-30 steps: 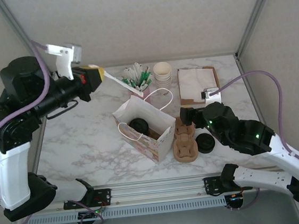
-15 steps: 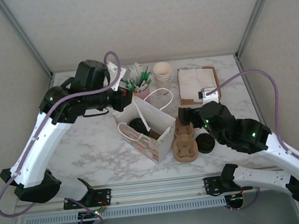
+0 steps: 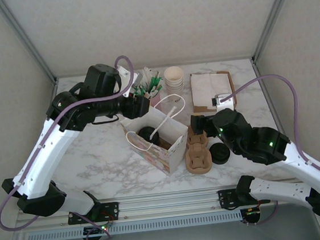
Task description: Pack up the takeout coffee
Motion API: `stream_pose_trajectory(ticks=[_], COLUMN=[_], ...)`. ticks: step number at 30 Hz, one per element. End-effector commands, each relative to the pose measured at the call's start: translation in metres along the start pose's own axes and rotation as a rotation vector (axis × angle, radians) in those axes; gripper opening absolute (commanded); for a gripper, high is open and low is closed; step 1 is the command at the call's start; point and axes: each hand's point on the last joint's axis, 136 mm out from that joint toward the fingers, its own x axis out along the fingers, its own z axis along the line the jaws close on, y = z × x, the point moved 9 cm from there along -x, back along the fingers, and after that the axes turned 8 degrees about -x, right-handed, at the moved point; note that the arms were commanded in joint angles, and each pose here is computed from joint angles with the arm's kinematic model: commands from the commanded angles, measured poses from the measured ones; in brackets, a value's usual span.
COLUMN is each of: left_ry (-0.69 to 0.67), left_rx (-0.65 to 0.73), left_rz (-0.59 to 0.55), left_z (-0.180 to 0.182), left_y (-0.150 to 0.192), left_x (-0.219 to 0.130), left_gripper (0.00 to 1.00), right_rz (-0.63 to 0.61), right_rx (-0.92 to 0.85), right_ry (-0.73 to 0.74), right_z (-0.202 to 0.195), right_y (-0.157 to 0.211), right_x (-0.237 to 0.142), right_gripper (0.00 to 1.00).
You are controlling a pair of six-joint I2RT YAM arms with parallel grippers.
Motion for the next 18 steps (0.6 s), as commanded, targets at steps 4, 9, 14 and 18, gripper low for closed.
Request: stream_pose_trajectory(ticks=[4, 9, 14, 18], left_ry=[-0.057, -0.1, -0.179, -0.284], left_rx=[0.021, 0.012, -0.012, -0.082], left_rz=[-0.109, -0.15, -0.171, -0.215], left_z=[0.002, 0.008, 0.016, 0.033], left_y=[-0.004, -0.002, 0.0, 0.002], left_x=[-0.024, -0.029, -0.03, -0.035], left_gripper=[0.54, 0.54, 0.54, 0.54], right_rz=[-0.033, -0.01, 0.029, 0.085], right_rx=[-0.049, -0.05, 0.025, 0.133], right_ry=[0.053, 0.055, 0.022, -0.049], right_z=[0.001, 0.007, 0.007, 0.009], right_y=[-0.015, -0.017, -0.025, -0.028], right_x=[-0.002, 0.007, 0.006, 0.001], right_gripper=[0.93, 0.95, 0.9, 0.79])
